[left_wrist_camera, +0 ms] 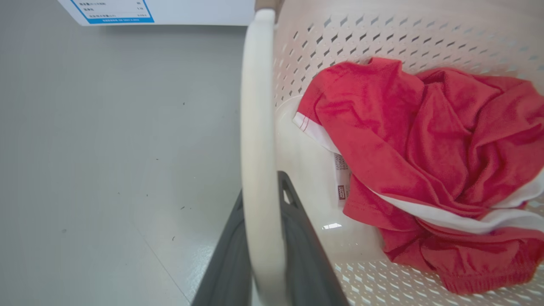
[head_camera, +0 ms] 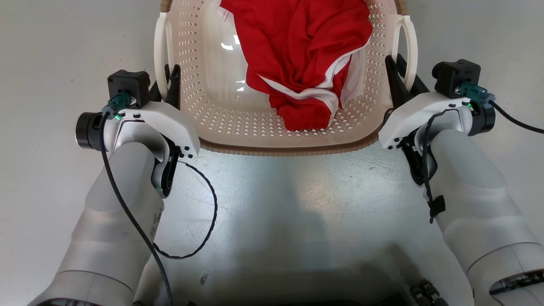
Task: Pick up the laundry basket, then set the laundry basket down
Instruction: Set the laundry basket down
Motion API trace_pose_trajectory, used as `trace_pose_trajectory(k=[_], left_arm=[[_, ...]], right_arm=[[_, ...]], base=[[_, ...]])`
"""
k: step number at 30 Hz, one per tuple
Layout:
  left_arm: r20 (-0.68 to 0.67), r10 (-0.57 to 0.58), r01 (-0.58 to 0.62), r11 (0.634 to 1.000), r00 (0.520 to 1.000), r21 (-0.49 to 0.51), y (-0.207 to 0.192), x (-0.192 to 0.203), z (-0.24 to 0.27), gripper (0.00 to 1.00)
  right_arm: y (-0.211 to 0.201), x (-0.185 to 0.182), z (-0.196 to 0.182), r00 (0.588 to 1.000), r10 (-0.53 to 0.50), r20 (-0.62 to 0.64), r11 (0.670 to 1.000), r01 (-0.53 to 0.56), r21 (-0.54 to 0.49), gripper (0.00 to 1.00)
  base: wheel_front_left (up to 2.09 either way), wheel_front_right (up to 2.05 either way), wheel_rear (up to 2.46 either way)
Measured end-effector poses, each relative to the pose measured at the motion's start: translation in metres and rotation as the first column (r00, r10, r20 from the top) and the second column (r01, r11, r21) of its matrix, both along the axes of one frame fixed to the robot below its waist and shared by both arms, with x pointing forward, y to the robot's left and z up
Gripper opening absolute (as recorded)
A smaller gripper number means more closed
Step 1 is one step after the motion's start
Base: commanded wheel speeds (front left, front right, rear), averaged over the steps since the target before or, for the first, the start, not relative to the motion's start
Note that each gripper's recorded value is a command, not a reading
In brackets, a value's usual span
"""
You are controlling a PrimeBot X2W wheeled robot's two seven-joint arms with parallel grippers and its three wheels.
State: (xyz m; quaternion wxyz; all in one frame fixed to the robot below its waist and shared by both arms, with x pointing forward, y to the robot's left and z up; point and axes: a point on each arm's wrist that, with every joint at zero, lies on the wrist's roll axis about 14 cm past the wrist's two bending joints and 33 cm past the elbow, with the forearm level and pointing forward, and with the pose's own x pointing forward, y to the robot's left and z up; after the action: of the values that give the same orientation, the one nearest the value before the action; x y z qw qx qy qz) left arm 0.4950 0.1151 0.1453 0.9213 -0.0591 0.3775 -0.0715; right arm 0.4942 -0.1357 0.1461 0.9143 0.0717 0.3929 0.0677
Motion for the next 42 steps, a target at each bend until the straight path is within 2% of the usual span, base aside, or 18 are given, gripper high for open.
trace_pose_trajectory(k=[13,14,15,16,19,31,42], left_arm=[[-0.010,0.009,-0.009,1.000,1.000,0.002,0.001,-0.001,-0.003,0.00],[-0.012,0.015,-0.014,1.000,1.000,0.001,0.002,-0.001,-0.004,0.32],[-0.015,0.019,-0.019,1.000,1.000,0.001,0.002,-0.001,-0.005,1.00],[-0.015,0.025,-0.025,1.000,1.000,0.007,0.004,0.000,-0.006,1.00],[-0.004,0.049,-0.049,0.998,0.999,0.046,0.020,0.006,-0.007,1.00],[-0.006,0.074,-0.074,0.996,0.997,0.049,0.024,0.008,-0.003,1.00],[0.030,0.091,-0.091,0.996,0.995,-0.008,0.016,0.011,0.029,1.00]], right_arm=[[-0.002,-0.001,-0.001,1.000,-0.015,-0.007,1.000,0.015,0.001,0.00],[-0.003,-0.001,-0.002,1.000,-0.021,-0.008,1.000,0.021,0.003,0.36],[-0.004,0.000,-0.001,1.000,-0.025,-0.007,1.000,0.025,0.004,0.91],[-0.006,0.002,-0.001,0.999,-0.033,-0.003,0.999,0.033,0.003,1.00],[-0.021,0.006,0.001,0.999,-0.050,0.011,0.998,0.050,-0.027,1.00],[-0.024,0.016,0.015,0.996,-0.064,0.055,0.998,0.066,-0.024,1.00],[-0.022,0.014,0.047,0.992,-0.075,0.101,0.997,0.075,0.001,1.00]], base=[[0.00,0.00,0.00],[0.00,0.00,0.00],[0.00,0.00,0.00],[0.00,0.00,0.00],[0.00,0.00,0.00],[0.00,0.00,0.00],[0.00,0.00,0.00]])
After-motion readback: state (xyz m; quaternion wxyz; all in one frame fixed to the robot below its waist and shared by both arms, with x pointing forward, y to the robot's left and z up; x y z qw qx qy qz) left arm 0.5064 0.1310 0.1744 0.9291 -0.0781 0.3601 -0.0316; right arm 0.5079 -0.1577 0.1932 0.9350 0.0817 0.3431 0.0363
